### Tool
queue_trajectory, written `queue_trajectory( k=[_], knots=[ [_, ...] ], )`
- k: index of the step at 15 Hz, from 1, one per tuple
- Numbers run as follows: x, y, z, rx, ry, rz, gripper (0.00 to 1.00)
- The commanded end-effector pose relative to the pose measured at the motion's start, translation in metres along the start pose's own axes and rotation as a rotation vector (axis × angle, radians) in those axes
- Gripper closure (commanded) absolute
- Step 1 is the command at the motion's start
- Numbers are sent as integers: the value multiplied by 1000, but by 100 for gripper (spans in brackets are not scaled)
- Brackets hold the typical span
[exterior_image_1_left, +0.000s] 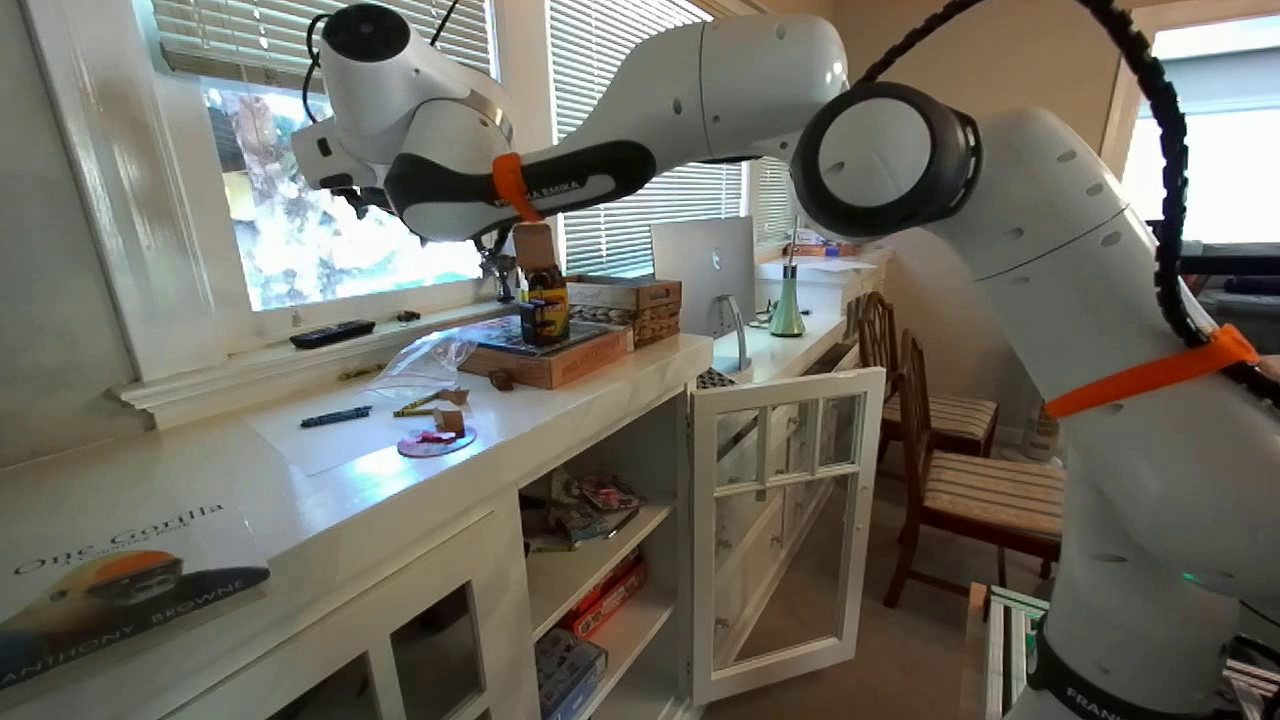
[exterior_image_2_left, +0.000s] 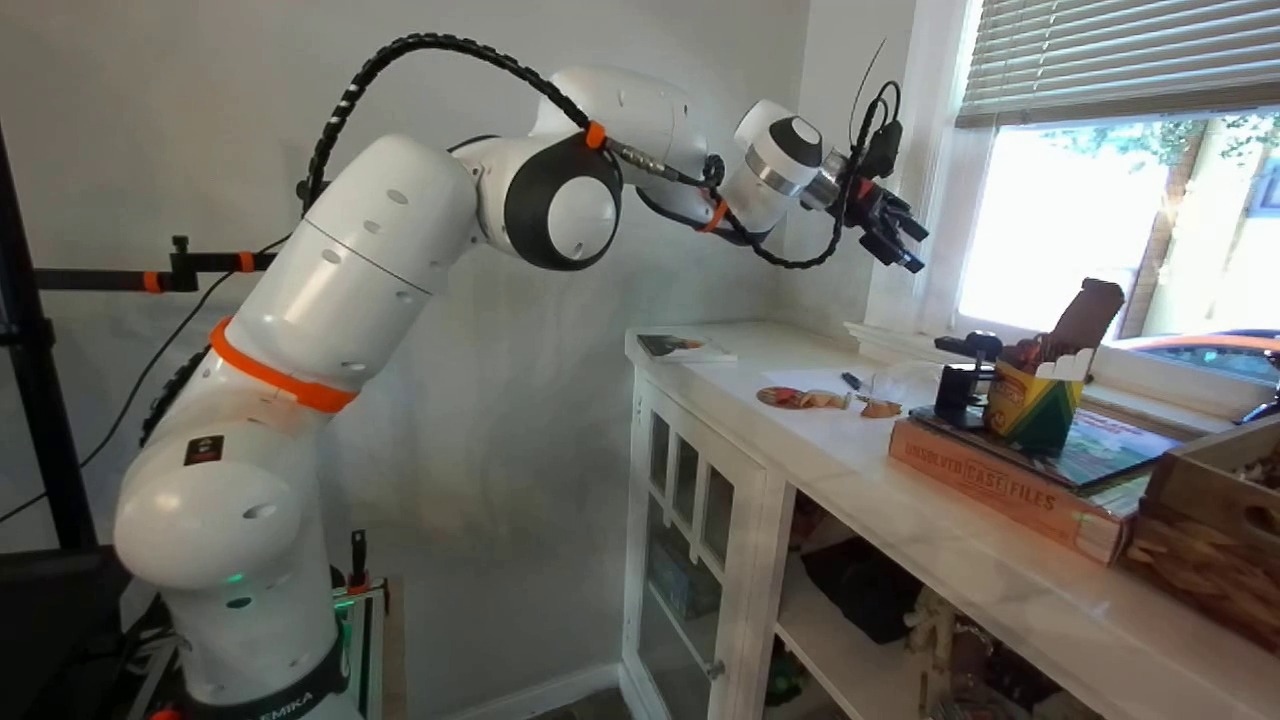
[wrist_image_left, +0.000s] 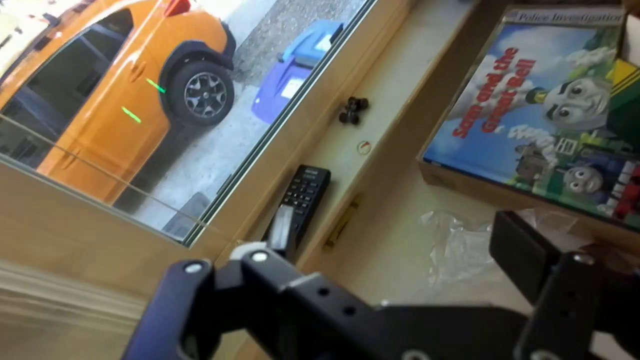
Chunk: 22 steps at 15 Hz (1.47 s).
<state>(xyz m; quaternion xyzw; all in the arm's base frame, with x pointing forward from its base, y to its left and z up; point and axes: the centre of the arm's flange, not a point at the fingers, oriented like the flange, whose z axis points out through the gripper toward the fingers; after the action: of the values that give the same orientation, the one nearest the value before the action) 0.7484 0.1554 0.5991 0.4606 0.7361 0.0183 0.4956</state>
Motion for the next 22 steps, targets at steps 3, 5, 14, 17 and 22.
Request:
queue_trajectory(
  k=[3,5,14,17,22],
  knots=[
    [1,-30,-18,-65,290,-1,0],
    [5,-35,-23,-77,391,-7,0],
    [8,-62,-43,16,845,-132,0],
    [4,-75,-53,104,963,-221,0],
    [5,-98,-63,299,1118,-392,0]
  ],
)
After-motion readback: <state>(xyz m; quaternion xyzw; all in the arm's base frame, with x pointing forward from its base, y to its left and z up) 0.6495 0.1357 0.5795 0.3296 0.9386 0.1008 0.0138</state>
